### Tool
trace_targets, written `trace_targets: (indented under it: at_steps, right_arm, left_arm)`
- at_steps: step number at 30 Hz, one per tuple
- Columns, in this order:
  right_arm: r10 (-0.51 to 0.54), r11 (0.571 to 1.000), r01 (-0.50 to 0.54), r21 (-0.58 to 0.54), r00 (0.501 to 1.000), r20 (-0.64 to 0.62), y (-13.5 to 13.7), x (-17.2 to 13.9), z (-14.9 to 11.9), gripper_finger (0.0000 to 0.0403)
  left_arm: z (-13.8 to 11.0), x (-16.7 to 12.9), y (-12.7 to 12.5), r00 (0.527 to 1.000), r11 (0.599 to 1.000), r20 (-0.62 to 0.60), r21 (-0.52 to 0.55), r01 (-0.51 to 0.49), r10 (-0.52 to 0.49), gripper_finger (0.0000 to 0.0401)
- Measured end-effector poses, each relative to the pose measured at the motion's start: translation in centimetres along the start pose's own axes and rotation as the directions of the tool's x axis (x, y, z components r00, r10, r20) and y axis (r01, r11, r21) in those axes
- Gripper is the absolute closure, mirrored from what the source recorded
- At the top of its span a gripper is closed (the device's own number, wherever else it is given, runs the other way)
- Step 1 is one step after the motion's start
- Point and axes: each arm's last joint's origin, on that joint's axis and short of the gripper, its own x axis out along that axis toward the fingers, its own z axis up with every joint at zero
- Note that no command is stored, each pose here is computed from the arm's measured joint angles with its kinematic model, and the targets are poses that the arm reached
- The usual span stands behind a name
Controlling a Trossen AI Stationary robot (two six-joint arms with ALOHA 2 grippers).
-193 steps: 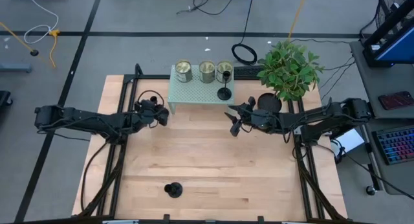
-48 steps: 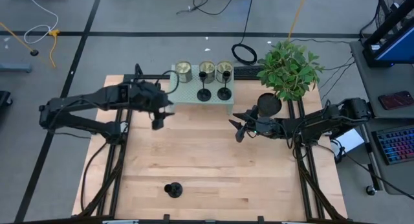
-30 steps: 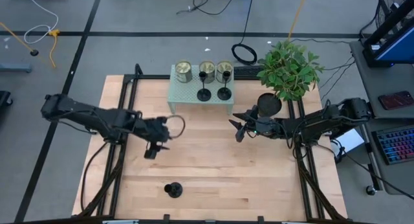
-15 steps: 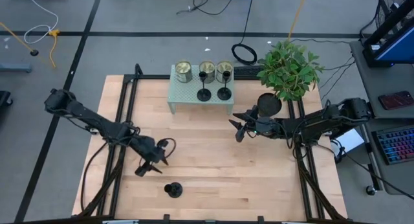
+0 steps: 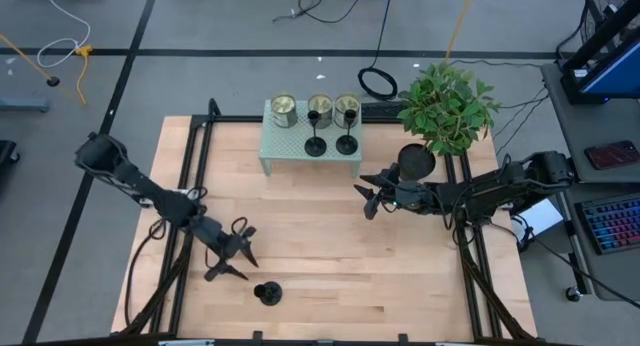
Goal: Pick & Place candle stick holders
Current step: Put the candle holder on the shelf
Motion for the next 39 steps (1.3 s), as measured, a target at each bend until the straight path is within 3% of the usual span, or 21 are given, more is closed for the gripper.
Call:
trace_targets:
  at_steps: [4,12,16,25,30,39]
  right_arm:
    - [0.000,1.000,0.000,0.000,1.000,0.000,0.0,0.0,0.0,0.0238]
    - [0.000,1.000,0.000,-0.001,1.000,-0.001,0.0,0.0,0.0,0.0238]
    - [-0.001,1.000,0.001,-0.002,1.000,-0.002,0.0,0.0,0.0,0.0238]
    - [-0.003,1.000,0.003,-0.006,1.000,-0.007,0.0,0.0,-0.1,0.0238]
    - [-0.003,1.000,0.003,-0.016,1.000,-0.007,0.0,0.0,-0.1,0.0238]
    - [-0.003,0.999,0.003,-0.035,1.000,-0.006,0.0,0.0,-0.1,0.0238]
  left_arm:
    - [0.1,1.0,0.1,0.999,0.999,0.004,0.014,-0.047,0.047,0.0192]
    - [0.2,3.6,0.1,0.999,0.999,-0.031,-0.010,-0.037,0.037,0.0192]
    - [0.4,5.0,-0.3,0.998,1.000,-0.062,0.001,0.022,-0.022,0.0192]
    - [2.2,7.2,-0.8,0.999,0.997,-0.035,0.066,0.040,-0.038,0.0198]
    - [2.5,7.5,-0.8,0.999,0.998,-0.029,0.065,0.027,-0.025,0.0241]
    - [2.6,7.5,-0.8,1.000,0.997,-0.020,0.077,0.022,-0.020,0.0369]
